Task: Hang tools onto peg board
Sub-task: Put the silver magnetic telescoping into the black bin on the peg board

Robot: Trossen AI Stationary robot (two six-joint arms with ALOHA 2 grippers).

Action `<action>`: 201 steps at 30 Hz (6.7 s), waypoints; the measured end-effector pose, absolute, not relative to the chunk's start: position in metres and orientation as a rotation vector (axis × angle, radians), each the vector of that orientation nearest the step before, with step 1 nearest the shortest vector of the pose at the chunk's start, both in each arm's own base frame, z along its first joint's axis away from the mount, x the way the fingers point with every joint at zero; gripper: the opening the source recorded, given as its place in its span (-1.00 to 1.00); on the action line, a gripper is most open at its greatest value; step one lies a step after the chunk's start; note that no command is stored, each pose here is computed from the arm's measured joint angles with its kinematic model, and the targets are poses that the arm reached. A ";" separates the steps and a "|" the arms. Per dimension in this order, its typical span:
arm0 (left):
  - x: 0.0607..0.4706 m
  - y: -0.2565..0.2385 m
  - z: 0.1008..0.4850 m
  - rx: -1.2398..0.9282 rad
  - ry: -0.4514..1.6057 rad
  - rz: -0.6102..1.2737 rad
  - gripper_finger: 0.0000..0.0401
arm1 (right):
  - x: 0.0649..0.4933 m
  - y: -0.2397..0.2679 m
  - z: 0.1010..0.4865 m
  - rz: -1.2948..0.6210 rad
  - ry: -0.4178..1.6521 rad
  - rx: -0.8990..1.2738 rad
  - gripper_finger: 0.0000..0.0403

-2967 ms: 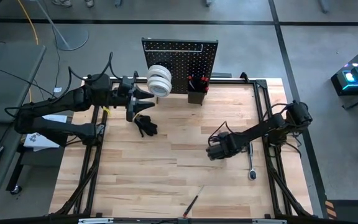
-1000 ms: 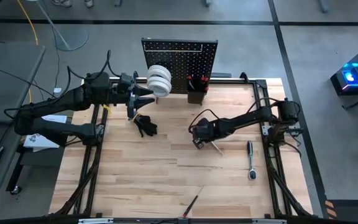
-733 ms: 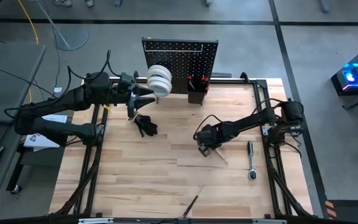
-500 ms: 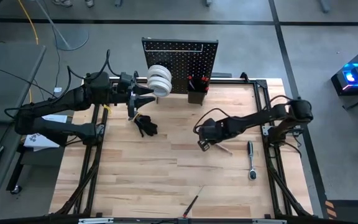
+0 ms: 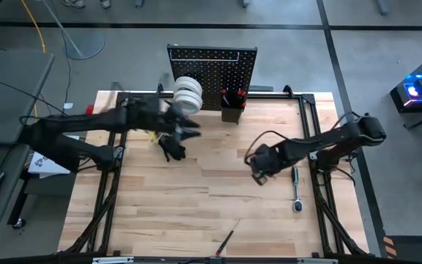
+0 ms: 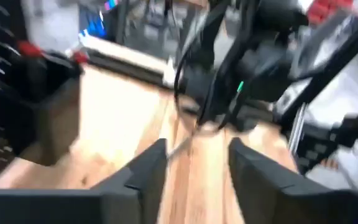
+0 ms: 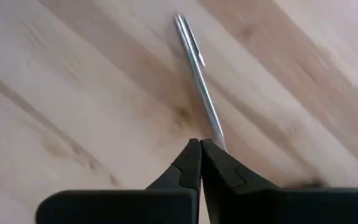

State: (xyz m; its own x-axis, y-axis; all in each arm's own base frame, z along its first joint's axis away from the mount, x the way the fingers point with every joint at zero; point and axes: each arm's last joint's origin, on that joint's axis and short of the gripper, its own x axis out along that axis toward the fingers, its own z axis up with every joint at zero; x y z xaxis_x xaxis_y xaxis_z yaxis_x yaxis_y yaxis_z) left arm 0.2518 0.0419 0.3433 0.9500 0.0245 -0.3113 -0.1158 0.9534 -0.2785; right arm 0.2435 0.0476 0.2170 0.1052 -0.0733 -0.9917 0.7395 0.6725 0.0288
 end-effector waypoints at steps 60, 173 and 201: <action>0.511 -0.020 0.096 -0.269 0.563 0.379 -1.00 | 0.194 0.108 0.300 -0.772 0.642 1.051 -1.00; 0.489 0.059 0.191 -0.123 0.586 0.019 -1.00 | 0.199 0.039 0.114 -0.819 1.418 0.577 -0.95; 0.306 0.048 0.448 0.064 0.264 0.253 -1.00 | 0.238 0.065 0.169 -0.633 1.319 0.640 -0.99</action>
